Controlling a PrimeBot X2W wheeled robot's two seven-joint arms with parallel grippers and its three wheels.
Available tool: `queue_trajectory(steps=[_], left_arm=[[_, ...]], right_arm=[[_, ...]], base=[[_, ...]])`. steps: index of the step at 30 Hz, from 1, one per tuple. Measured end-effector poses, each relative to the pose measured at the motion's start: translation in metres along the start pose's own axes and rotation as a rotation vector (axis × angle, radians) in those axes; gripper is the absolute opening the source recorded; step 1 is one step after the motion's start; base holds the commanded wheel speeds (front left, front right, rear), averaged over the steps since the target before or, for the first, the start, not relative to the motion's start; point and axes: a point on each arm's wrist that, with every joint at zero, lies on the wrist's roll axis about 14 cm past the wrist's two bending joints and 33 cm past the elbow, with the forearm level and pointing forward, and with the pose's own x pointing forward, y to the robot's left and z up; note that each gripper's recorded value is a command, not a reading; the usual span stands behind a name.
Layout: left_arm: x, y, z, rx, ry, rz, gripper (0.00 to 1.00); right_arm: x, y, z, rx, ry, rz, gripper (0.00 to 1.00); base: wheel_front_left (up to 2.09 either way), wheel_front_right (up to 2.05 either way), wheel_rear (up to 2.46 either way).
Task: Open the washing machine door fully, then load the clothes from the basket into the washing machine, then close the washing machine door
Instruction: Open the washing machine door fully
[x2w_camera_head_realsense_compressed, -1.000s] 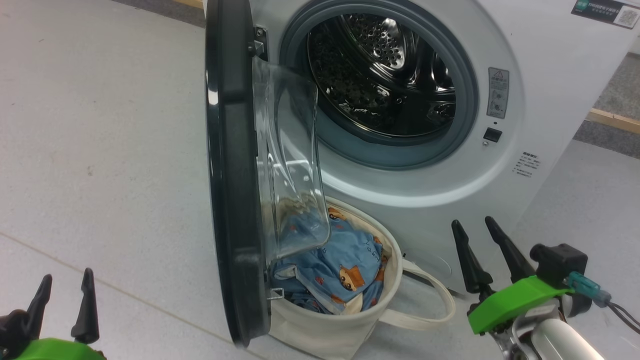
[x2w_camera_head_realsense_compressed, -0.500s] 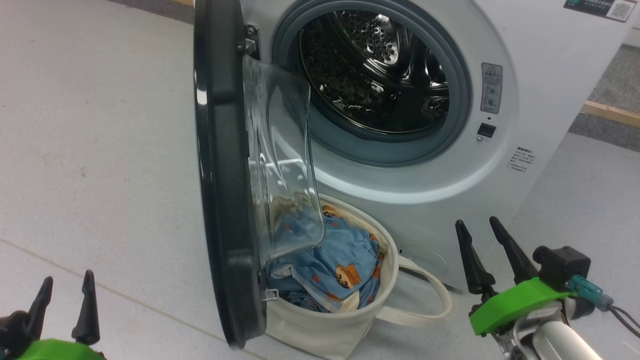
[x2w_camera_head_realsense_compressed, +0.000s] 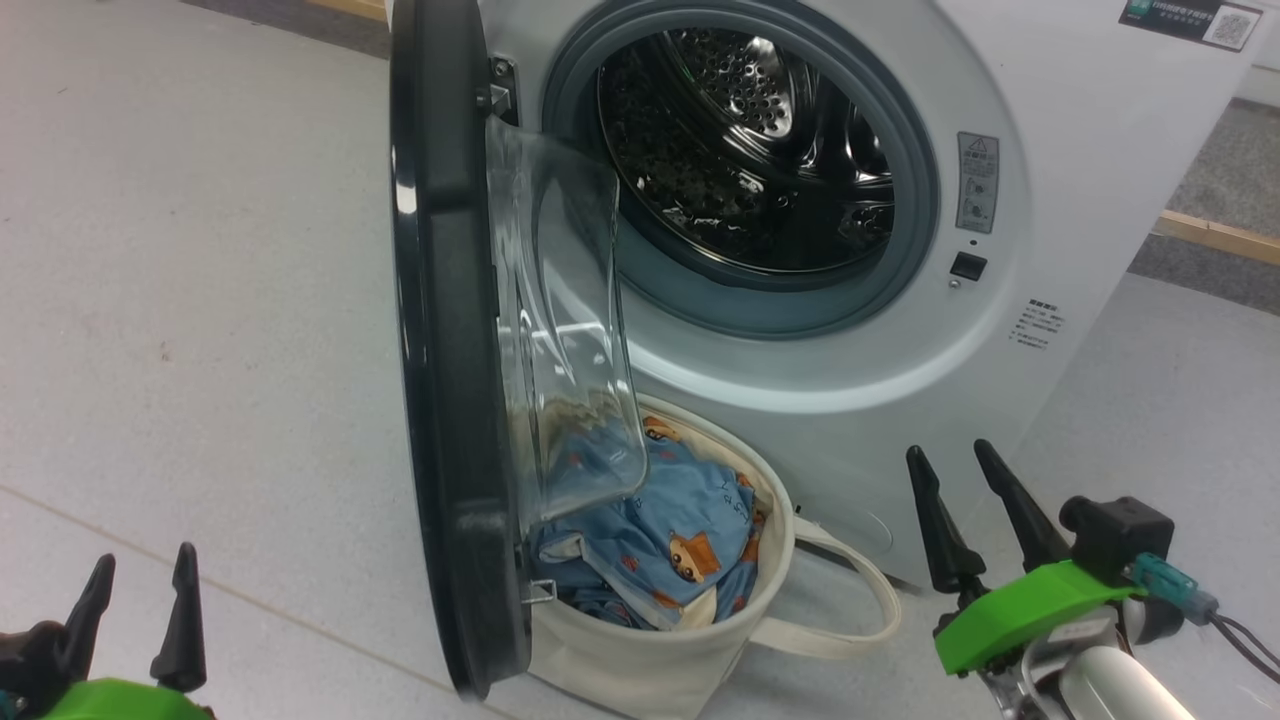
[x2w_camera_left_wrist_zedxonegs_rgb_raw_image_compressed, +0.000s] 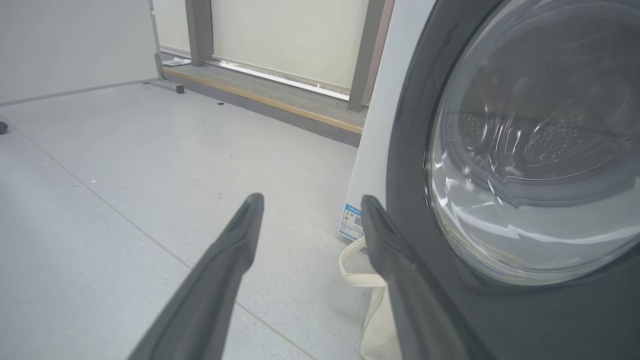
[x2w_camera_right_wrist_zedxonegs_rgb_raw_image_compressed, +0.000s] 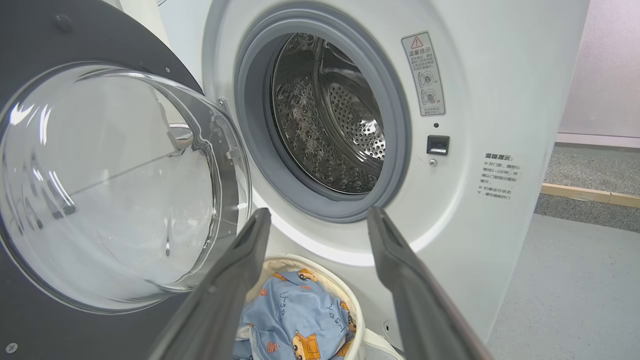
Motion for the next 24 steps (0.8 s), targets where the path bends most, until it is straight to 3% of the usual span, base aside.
queue_trajectory(steps=[4, 5, 6, 14, 24], left_arm=[[0.0, 0.0, 0.0, 0.001, 0.0, -0.001, 0.98], [0.0, 0.0, 0.0, -0.003, 0.0, -0.001, 0.77], [0.0, 0.001, 0.0, -0.009, 0.0, 0.001, 0.0], [0.001, -0.022, 0.037, -0.038, -0.139, -0.072, 0.0], [-0.02, -0.115, 0.14, -0.141, -0.474, -0.324, 0.0]], right_arm=[[0.0, 0.001, -0.001, 0.001, 0.004, 0.003, 1.0], [0.0, 0.002, -0.001, 0.002, 0.004, 0.003, 1.0], [0.0, 0.002, -0.001, 0.002, 0.004, 0.004, 1.0], [0.001, 0.003, 0.0, 0.012, -0.002, 0.003, 1.0], [0.002, 0.004, 0.003, 0.02, -0.014, 0.0, 1.0]], base=[[0.0, 0.0, 0.0], [0.0, 0.0, 0.0], [0.0, 0.0, 0.0], [0.0, 0.0, 0.0], [0.0, 0.0, 0.0]])
